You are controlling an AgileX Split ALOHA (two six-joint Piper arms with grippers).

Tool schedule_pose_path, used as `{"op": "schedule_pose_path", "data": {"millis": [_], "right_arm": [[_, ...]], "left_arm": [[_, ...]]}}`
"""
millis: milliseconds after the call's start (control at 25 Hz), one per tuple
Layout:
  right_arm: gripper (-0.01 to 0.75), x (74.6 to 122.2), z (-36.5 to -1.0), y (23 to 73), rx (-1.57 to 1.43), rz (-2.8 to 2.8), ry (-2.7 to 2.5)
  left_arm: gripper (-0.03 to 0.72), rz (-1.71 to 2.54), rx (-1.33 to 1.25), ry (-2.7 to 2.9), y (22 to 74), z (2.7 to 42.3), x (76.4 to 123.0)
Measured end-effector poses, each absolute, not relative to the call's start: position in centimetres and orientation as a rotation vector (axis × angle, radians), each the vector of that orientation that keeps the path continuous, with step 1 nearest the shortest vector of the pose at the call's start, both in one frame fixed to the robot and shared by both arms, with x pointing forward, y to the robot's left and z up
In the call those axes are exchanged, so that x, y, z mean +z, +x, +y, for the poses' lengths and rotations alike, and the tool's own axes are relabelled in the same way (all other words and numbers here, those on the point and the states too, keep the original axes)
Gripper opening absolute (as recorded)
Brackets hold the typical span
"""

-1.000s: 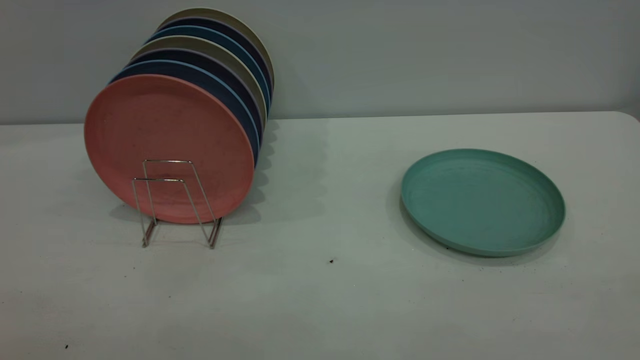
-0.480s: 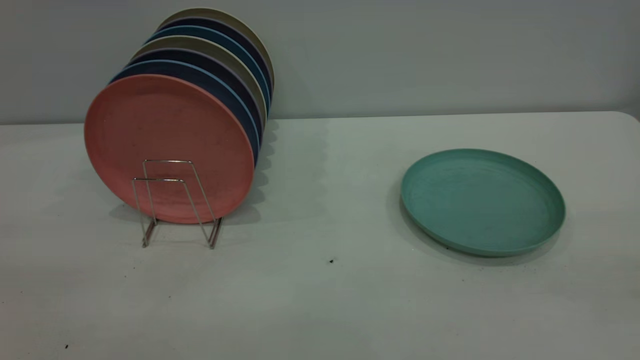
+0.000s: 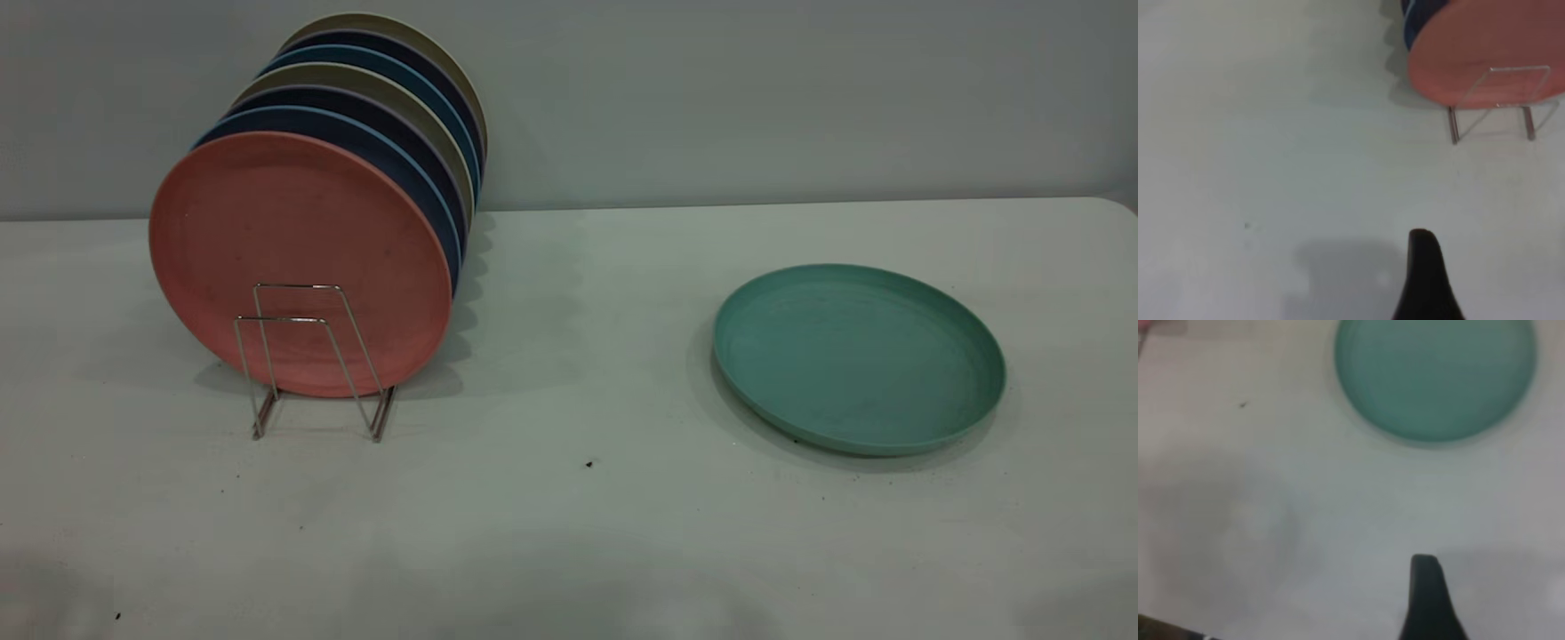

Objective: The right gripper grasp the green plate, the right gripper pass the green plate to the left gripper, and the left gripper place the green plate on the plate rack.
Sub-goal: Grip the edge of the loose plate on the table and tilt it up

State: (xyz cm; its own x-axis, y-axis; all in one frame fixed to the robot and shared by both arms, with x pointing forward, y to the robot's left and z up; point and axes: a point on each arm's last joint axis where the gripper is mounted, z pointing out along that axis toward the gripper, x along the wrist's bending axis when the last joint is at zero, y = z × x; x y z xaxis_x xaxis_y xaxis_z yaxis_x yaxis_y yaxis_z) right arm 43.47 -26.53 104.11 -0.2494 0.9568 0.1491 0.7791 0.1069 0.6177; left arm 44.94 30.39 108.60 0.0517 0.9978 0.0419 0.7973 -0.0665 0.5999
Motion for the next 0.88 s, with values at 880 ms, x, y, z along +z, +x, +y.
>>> {"op": "schedule_pose_path", "data": {"millis": [880], "right_arm": [[0.508,90.2,-29.9,59.7,0.842,2.164,2.247]], "left_arm": [[0.555,1.511,0.176,2.149,56.6,20.5,99.3]]}}
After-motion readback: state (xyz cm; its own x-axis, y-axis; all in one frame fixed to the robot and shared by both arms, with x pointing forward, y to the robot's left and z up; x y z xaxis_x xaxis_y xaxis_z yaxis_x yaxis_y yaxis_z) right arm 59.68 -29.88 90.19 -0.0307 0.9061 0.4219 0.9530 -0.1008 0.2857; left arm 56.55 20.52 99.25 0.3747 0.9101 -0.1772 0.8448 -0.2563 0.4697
